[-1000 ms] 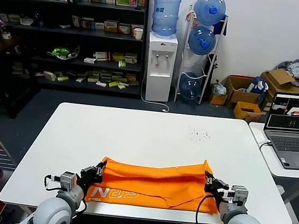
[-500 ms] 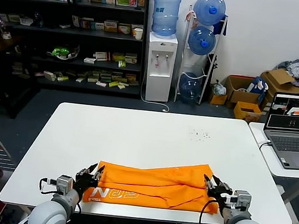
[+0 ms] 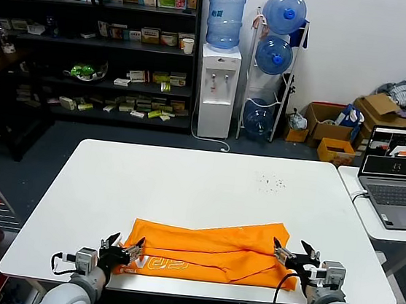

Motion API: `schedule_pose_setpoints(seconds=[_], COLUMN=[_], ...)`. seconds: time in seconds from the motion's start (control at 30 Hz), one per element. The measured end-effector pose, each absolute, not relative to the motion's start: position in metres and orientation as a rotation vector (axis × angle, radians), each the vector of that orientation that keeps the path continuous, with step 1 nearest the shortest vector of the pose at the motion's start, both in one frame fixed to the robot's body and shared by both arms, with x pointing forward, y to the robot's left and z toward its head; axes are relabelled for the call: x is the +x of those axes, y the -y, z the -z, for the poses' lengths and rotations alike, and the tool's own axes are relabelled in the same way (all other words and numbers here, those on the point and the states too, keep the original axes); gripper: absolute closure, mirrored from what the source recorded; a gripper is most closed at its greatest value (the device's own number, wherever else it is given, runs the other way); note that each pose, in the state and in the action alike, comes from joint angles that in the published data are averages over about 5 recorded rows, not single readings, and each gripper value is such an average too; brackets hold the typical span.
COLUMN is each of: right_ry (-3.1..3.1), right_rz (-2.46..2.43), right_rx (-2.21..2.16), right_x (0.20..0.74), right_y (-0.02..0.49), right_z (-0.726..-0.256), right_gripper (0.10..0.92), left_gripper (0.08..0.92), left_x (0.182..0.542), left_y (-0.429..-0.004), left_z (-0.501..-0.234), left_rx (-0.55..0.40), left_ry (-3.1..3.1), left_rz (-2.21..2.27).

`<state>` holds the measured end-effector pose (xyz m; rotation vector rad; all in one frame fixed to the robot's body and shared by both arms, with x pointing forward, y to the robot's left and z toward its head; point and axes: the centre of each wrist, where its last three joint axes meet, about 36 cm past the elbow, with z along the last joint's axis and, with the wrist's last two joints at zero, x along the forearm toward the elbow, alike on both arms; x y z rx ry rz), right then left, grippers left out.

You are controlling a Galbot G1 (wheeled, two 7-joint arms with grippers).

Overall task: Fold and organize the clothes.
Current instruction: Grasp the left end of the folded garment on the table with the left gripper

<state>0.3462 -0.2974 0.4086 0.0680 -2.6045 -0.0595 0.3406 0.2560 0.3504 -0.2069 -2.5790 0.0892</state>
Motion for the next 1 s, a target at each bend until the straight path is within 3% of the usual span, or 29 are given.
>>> schedule_pose_setpoints(seconds=[0.17, 0.27, 1.0], right_ry=[2.605, 2.605, 2.611], right_rz=[0.059, 0.061, 0.069], right_rx=[0.063, 0.061, 0.051], right_x=[0.346, 0.345, 0.344], right_y=[0.298, 0.298, 0.297], right_z=[-0.408, -0.408, -0.407], right_gripper=[0.200, 0.200, 0.200], left_gripper=[0.182, 0.232, 0.849], left_x=[0.335, 0.331, 0.329], left_y=[-0.251, -0.249, -0.236], left_z=[-0.348, -0.345, -0.334], left_rx=[-0.202, -0.201, -0.174], left_ry=[2.568, 2.561, 2.568], left_rz=[-0.104, -0.109, -0.172])
